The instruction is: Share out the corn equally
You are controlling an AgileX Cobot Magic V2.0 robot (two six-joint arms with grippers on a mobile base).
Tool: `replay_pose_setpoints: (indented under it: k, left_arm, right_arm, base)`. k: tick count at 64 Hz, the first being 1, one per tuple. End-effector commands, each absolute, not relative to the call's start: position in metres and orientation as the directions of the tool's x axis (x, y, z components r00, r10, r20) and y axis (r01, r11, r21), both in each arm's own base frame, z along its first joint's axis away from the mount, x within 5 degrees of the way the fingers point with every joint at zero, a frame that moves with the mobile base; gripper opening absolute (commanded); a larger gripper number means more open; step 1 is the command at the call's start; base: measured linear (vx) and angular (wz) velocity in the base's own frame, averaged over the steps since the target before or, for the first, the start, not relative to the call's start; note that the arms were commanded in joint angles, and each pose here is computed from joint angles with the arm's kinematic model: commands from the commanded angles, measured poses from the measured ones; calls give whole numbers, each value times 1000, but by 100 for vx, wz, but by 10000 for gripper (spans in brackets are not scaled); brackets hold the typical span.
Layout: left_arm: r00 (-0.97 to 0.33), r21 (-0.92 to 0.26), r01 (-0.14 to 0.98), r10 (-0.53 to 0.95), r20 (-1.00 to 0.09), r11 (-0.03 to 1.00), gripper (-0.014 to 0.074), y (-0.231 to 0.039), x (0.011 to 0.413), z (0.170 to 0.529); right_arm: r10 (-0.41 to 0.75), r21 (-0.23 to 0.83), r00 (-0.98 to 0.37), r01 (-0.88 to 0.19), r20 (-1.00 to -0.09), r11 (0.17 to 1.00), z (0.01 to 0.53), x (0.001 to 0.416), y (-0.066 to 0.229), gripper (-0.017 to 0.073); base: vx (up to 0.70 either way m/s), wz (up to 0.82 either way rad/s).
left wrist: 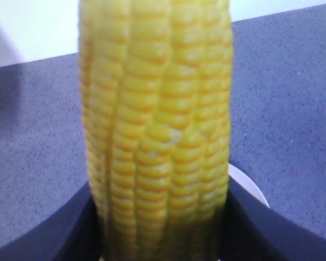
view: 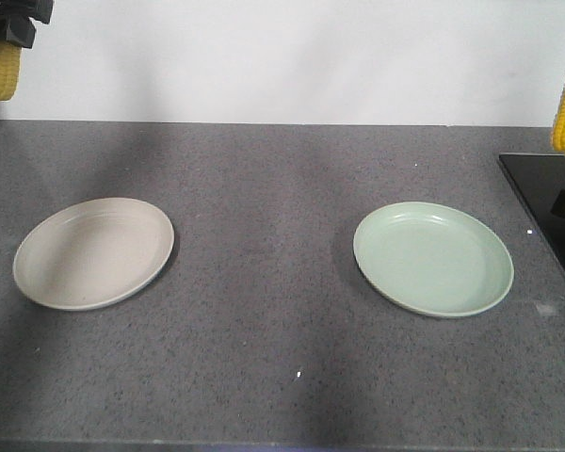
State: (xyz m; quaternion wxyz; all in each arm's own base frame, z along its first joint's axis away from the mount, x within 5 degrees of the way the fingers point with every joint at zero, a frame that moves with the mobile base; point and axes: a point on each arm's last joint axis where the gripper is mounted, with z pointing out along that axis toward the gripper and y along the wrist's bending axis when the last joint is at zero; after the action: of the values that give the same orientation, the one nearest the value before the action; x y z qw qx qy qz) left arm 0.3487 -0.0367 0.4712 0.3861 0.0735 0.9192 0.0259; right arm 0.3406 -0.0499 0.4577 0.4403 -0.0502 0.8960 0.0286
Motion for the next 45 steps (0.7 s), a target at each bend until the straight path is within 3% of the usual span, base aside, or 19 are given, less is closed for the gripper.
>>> replay_pose_setpoints:
  k: [1,45]
  left_arm:
    - [-603,98,100,138,-785,990,-6,-35,334,496]
    - [-603,98,100,138,-785,990,-6,-35,334,496]
  right_arm:
    - [-62,-14,-501,-100,-863,995,484,328,-48,216]
    - [-62,-13,-503,-100,-862,995,484,329,-48,216]
  base:
    - [14,-5]
    - [11,2]
